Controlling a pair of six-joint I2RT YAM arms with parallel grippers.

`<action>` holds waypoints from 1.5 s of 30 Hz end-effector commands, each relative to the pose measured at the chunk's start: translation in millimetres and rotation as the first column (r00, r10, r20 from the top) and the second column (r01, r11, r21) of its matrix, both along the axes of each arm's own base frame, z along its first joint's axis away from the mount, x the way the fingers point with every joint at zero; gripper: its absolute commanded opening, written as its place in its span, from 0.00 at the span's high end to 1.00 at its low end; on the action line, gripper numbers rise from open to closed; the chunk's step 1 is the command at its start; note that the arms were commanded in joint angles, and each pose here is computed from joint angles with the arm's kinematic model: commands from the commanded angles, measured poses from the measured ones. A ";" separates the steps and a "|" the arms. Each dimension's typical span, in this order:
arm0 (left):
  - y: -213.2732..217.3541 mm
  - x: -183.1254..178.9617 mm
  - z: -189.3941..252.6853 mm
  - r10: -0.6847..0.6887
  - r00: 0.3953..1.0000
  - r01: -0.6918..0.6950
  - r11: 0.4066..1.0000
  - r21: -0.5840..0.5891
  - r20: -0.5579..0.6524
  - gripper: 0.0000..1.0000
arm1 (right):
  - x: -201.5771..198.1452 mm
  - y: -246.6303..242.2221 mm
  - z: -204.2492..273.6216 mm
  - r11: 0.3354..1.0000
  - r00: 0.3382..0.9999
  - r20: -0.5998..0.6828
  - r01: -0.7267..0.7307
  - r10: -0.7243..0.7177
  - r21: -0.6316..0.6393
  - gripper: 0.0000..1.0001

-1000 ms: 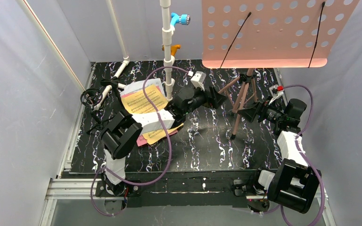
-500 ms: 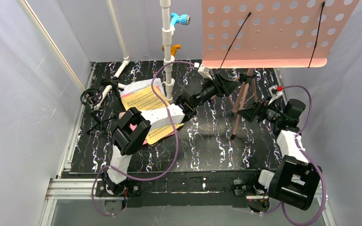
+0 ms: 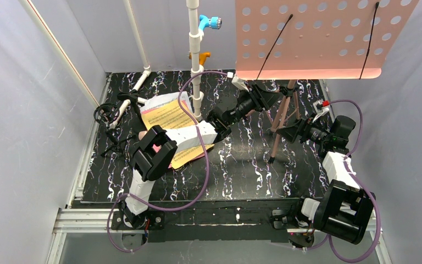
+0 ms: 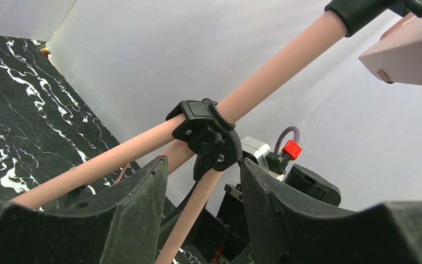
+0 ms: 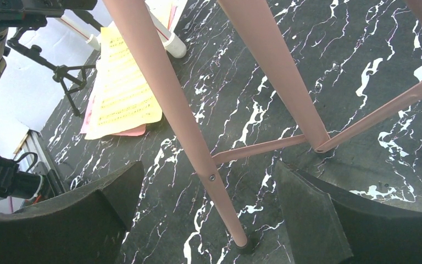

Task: Pack up the instrument practice props
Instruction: Unscrew the knob on the music stand.

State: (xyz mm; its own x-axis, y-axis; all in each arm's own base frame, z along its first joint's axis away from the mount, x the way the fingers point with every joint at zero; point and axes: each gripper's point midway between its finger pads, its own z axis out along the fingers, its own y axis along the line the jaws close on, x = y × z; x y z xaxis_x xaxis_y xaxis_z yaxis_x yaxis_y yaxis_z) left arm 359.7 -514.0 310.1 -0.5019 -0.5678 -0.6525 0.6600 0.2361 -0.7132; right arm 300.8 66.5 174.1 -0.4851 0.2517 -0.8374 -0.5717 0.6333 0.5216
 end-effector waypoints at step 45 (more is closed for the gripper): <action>-14.4 1.5 8.5 0.064 0.973 -0.070 0.997 -0.018 -0.223 0.81 | 1.3 1.5 6.8 1.000 0.999 0.034 -0.026 0.026 -0.014 0.02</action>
